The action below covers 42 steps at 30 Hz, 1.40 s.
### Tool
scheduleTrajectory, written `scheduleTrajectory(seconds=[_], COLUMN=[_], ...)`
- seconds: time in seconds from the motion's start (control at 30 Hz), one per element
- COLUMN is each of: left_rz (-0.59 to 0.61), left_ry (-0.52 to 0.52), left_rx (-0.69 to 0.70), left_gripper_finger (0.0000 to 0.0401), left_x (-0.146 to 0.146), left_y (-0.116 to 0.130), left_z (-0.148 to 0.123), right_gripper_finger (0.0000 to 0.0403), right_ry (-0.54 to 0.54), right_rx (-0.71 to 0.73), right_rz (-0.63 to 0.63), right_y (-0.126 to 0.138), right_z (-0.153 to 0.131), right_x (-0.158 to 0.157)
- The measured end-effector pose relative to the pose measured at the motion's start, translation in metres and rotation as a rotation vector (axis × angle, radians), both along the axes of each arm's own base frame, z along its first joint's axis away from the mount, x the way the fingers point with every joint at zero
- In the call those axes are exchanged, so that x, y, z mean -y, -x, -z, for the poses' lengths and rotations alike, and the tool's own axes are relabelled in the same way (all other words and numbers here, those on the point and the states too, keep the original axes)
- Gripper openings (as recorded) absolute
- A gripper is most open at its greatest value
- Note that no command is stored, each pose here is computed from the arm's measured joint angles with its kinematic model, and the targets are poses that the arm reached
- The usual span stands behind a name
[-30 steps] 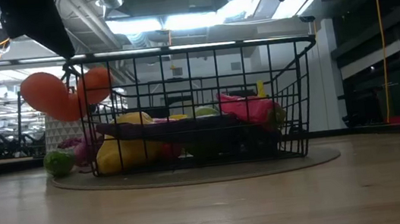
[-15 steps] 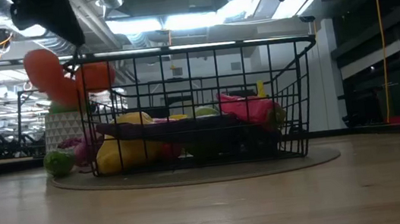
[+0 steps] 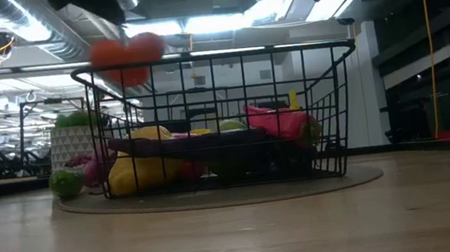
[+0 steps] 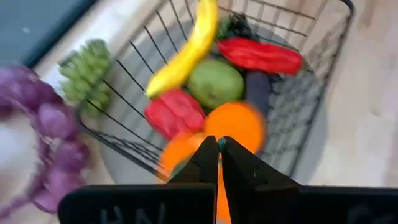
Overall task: Build produce basket
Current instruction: Put the orange tangerines into the black wire basket, then put the green cucumber into the black wire basket
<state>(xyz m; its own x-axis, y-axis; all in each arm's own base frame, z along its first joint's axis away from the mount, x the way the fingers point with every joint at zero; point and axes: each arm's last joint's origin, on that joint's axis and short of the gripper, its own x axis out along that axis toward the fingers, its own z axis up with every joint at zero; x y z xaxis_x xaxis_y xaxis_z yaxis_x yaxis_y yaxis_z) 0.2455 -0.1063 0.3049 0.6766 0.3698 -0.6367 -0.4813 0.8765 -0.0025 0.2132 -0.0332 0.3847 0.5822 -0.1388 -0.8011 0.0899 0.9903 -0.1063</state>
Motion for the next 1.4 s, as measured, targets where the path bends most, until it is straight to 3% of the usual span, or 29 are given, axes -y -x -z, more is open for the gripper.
scheduleTrajectory(seconds=[0.33, 0.57, 0.87, 1.4], left_rz=[-0.063, -0.1, -0.05, -0.065], left_ry=[-0.117, -0.104, -0.122, -0.106], left_rx=[0.057, 0.08, 0.084, 0.097], left_gripper_finger=[0.0017, 0.0037, 0.0037, 0.004], left_x=[-0.025, -0.034, -0.039, -0.039], left_y=[-0.016, -0.021, -0.026, -0.027], left_z=[-0.007, -0.008, -0.011, -0.011], right_gripper_finger=[0.0237, 0.0237, 0.0237, 0.0237], right_ry=[0.0, 0.0, 0.0, -0.001], right_rx=[0.0, 0.0, 0.0, 0.0], right_rz=[0.0, -0.001, 0.0, 0.001], right_y=[0.0, 0.0, 0.0, 0.0], right_z=[0.0, 0.0, 0.0, 0.0], right_x=[0.0, 0.0, 0.0, 0.0])
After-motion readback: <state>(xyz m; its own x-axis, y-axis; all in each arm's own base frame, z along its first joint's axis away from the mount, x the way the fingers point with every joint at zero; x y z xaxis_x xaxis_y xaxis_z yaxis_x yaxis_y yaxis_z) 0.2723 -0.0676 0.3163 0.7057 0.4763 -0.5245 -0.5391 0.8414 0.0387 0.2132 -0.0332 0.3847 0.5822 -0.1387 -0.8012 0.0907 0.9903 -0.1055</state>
